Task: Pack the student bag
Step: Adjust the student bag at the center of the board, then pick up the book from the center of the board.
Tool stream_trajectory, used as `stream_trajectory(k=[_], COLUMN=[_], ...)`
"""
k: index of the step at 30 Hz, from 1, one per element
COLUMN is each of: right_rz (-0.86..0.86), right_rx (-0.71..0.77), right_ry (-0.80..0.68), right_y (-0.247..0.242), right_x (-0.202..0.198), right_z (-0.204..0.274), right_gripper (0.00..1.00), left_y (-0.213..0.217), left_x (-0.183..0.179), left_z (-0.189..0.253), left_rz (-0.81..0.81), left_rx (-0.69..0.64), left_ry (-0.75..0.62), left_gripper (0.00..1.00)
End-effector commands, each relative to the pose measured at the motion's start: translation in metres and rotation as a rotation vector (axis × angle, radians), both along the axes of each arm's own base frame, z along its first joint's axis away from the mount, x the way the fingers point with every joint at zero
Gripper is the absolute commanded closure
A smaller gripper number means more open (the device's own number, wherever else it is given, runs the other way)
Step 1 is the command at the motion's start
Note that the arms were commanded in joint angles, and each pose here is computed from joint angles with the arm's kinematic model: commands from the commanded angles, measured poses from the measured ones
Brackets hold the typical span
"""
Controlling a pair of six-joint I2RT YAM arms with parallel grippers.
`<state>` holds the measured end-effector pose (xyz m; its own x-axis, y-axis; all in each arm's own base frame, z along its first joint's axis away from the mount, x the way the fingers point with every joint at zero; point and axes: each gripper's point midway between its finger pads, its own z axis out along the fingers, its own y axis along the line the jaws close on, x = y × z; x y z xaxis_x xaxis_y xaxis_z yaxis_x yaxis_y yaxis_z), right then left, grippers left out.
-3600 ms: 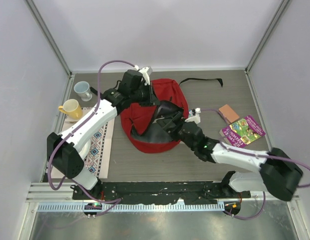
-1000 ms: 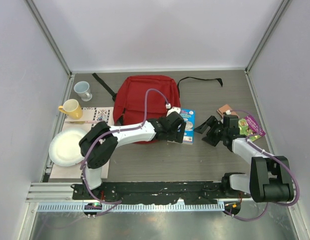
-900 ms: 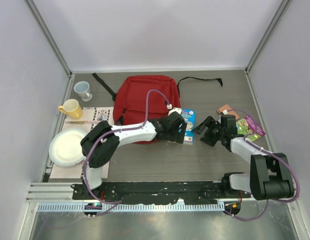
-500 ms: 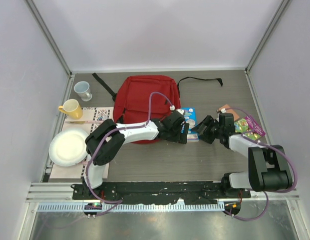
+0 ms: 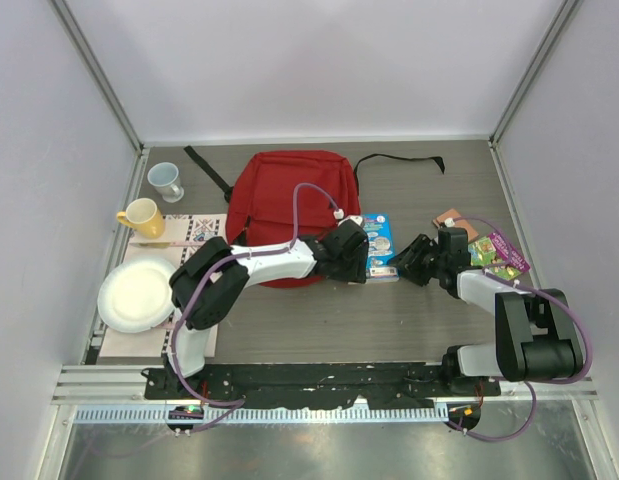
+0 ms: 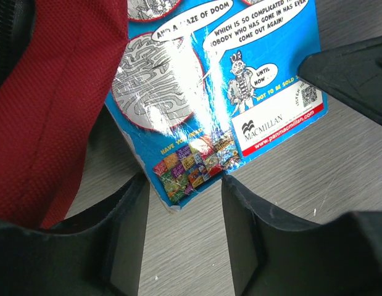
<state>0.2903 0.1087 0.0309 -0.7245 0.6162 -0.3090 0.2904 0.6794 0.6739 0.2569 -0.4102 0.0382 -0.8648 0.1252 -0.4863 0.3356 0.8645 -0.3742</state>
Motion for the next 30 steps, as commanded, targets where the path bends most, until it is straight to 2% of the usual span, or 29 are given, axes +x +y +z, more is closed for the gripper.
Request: stream_trajectory(k=[1,3,7,14,22,24,30], right_rz=[0.054,0.055,0.06,0.07,0.073,0.073,0.074], right_rx=[0.037,0.038,0.037,0.039,0.04,0.04,0.047], right_ry=[-0.012,-0.011,-0.01,-0.001,0.0,-0.001,0.0], right_y=[0.012,0.012,0.012,0.013,0.014,0.014,0.014], right_x=[-0.009,-0.01,-0.011,-0.014,-0.015,-0.015,-0.014], right_z=[0.003,0.003,0.002,-0.002,-0.002,-0.002,-0.003], right_gripper=[0.53,0.54,0.56,0.57,0.57,0.57,0.57], left_y=[-0.046,-0.048,-0.048,-0.054,-0.046,-0.039,-0.024], left_x=[0.02,0.024,0.025,0.028,0.028,0.027,0.026], left_z=[0.072,0.079,0.092,0.104,0.067,0.058,0.049], left_rz=[0.047,0.068,0.099,0.112,0.163,0.18,0.222], left_rx=[-0.265,-0.299,-0.363,-0.423,-0.328,-0.304,-0.288], left_ry=[-0.103,-0.12,-0.129,-0.132,-0.039,-0.019,-0.003], left_gripper=[0.51,0.5,0.43,0.42,0.57,0.56,0.46])
